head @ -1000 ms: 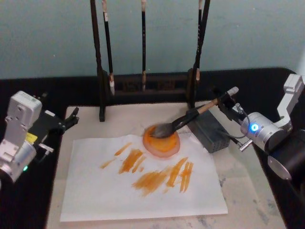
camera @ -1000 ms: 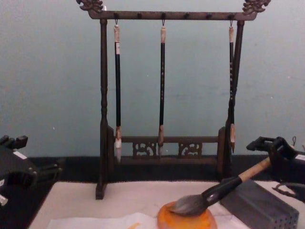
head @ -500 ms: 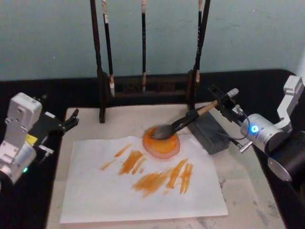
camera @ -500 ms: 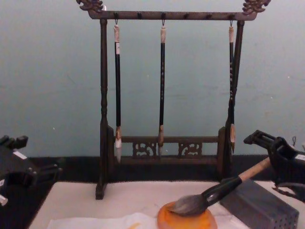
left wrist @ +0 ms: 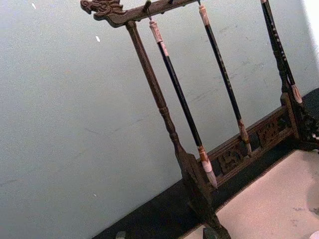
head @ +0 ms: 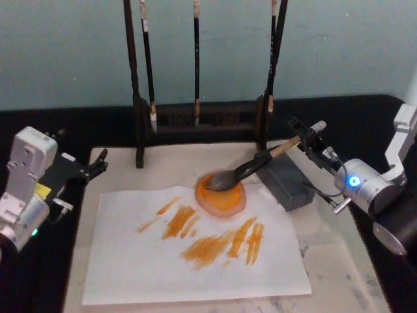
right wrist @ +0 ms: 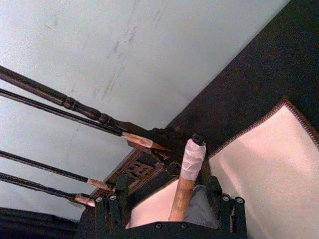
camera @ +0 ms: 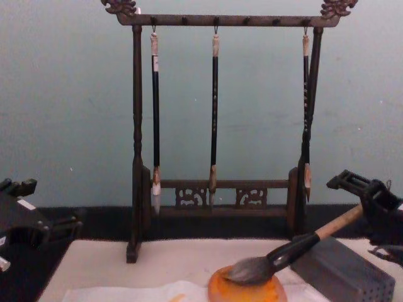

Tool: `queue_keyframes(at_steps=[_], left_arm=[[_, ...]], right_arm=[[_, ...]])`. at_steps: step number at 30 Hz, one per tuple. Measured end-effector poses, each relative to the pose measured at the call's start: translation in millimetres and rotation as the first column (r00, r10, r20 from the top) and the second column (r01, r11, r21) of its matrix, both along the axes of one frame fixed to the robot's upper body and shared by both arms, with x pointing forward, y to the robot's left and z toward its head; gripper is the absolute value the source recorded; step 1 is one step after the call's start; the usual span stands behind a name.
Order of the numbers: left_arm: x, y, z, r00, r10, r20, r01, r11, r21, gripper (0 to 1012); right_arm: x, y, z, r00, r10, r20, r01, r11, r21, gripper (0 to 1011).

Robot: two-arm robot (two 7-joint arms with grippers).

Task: Pick up the brush from the inkstone, write on the paper, then place the brush back to its original position.

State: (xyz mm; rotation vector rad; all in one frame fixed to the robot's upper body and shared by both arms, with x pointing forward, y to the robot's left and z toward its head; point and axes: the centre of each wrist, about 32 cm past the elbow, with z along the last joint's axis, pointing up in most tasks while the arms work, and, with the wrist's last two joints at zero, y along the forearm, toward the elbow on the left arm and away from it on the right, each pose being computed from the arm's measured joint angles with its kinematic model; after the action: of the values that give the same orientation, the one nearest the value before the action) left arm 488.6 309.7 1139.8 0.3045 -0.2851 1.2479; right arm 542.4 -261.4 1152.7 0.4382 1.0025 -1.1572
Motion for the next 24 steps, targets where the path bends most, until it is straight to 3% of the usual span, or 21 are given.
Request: queue_keyframes(at_steps=[6,15,19,23,24], left_arm=[[0.0,0.0,0.0,1.0000,0.000,0.000,0.000,1.0000,0.000,1001],[0.0,0.0,0.0,1.0000,0.000,0.000,0.000,1.0000,0.000,1001],[0.0,0.0,0.0,1.0000,0.000,0.000,0.000,1.0000,0.000,1001],[0.0,0.0,0.0,1.0000,0.000,0.000,0.000,1.0000,0.000,1001],[0.0,0.0,0.0,1.0000,0.000,0.000,0.000,1.0000,0.000,1001]], right_arm=[[-11.6,-5.2,1.1,1.000,0.000,-0.005,0.000,1.000,-0.005,1000],[-39.5,-16.0,4.6,1.000,0.022,-0.004,-0.022,0.999,-0.041,1000],[-51.4,-16.7,8.3,0.999,0.037,0.030,-0.033,0.993,-0.112,1000],[-62.4,-12.3,11.1,0.995,0.047,0.091,-0.025,0.972,-0.235,1000],[-66.3,-9.0,11.5,0.991,0.051,0.121,-0.013,0.955,-0.296,1000]])
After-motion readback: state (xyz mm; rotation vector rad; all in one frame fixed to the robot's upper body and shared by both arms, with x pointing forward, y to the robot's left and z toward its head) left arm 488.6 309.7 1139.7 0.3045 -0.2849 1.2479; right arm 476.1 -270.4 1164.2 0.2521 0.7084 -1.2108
